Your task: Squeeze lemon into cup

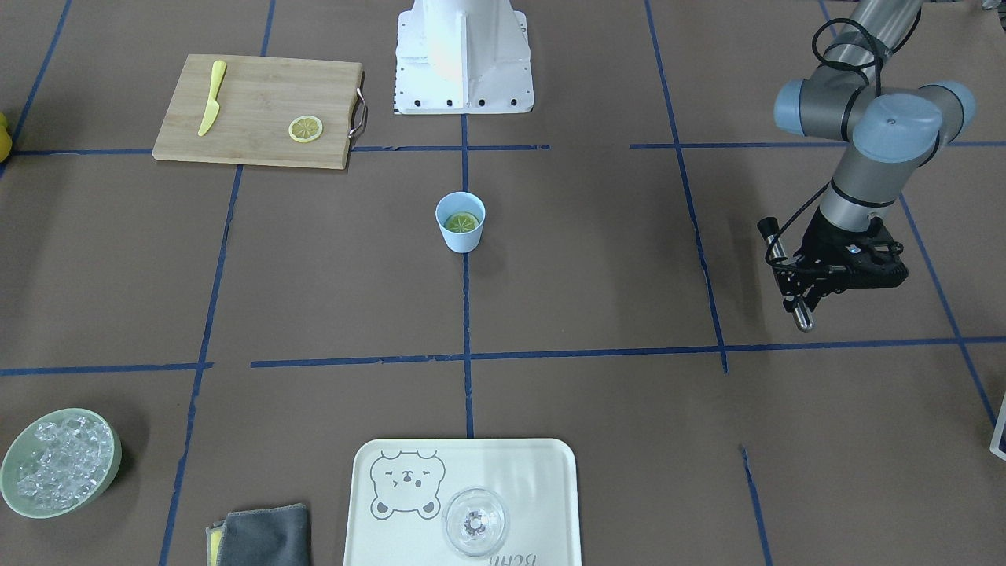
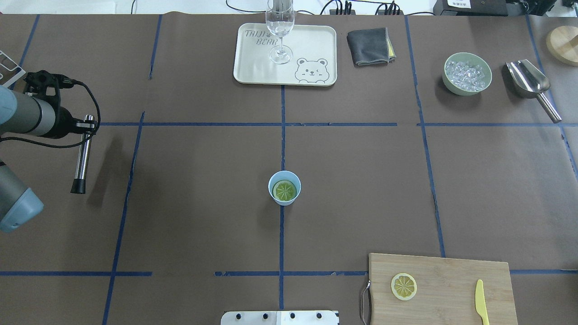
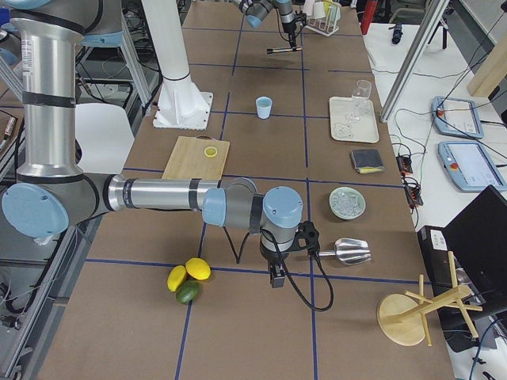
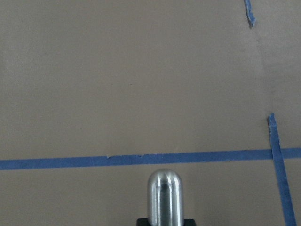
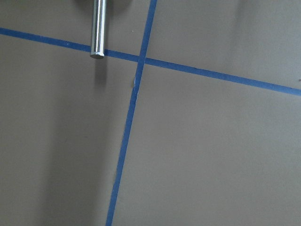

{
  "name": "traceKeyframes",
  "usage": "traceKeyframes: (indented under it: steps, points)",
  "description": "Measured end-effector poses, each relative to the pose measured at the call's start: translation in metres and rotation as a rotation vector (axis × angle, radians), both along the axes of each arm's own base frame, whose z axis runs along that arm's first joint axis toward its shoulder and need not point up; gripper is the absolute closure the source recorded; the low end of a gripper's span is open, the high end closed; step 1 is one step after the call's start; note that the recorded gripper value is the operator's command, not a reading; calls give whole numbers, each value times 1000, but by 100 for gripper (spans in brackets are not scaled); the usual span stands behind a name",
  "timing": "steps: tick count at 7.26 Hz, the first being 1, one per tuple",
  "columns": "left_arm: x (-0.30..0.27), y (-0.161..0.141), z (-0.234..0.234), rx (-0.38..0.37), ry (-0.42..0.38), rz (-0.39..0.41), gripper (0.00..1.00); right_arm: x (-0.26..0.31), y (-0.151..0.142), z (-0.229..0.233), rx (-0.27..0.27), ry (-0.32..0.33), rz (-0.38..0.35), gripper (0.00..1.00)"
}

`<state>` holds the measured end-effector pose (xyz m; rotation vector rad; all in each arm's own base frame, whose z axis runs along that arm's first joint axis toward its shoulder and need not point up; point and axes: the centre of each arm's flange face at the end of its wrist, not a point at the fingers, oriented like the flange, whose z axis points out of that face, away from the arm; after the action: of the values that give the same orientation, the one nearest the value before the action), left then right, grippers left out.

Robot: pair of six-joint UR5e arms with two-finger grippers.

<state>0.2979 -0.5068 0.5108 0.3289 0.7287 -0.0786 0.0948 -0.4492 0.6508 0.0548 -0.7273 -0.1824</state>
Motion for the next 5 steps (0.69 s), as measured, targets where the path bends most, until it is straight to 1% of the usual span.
traceKeyframes:
  steps: [2, 3, 5]
  points:
    - [29, 15, 2, -1, -9, 55, 100, 0, 0, 0, -1, 0, 0, 0]
    - [36, 21, 4, -2, -12, 72, 1, 0, 0, 1, -1, 0, 0, 0]
    - [40, 25, 6, -1, -16, 85, 0, 0, 0, 0, 0, 0, 0, 0]
